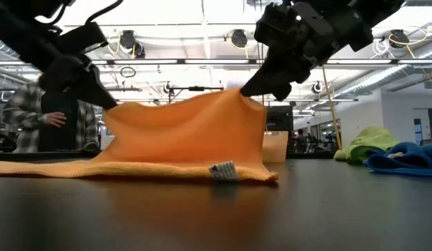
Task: Fold microfiber towels
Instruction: Fold the orange towel
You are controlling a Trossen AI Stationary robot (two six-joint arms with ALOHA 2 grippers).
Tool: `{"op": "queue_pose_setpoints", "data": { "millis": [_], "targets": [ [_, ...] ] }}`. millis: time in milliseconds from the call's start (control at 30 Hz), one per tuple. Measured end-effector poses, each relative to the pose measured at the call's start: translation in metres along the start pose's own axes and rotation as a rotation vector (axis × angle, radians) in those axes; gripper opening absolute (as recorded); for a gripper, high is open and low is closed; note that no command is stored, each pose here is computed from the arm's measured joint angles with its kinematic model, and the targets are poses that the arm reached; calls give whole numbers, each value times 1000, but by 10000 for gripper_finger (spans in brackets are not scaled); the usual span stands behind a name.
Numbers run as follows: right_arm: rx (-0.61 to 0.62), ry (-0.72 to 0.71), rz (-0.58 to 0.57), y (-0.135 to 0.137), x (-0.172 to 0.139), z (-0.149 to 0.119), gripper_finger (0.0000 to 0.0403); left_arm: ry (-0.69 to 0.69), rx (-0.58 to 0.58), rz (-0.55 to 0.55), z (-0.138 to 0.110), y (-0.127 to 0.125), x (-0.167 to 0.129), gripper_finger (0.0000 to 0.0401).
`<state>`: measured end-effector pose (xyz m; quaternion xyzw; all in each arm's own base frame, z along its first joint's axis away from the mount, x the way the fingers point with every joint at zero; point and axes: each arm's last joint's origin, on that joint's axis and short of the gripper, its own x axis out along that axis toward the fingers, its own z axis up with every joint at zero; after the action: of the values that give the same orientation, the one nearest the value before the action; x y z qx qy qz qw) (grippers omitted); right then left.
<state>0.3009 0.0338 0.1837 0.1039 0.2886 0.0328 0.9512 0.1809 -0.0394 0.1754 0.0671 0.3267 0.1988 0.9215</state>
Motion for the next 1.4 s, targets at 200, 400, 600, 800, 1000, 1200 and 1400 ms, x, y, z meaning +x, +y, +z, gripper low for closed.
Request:
{"op": "queue_pose_setpoints", "data": {
  "millis": [200,400,600,800,1000,1200,1400],
  "targets": [
    [-9,28,42,15,11,-11,0,-30,17,-101,-7,-15,-8,7],
    [-12,18,122,26,19,-16,0,-62,37,-174,-10,-27,-17,3],
    [-23,28,247,36,30,-23,0,-76,48,-231,-13,-37,-26,3],
    [-9,53,266,39,36,-30,0,-63,62,-307,-17,-44,-34,7],
    [-13,47,280,43,39,-33,0,-10,51,-363,-23,-47,-37,4],
    [6,45,333,46,39,-32,15,21,105,-402,-26,-48,-38,49],
    [4,50,351,52,38,-34,63,25,89,-404,-26,-48,-38,95]
  ]
}}
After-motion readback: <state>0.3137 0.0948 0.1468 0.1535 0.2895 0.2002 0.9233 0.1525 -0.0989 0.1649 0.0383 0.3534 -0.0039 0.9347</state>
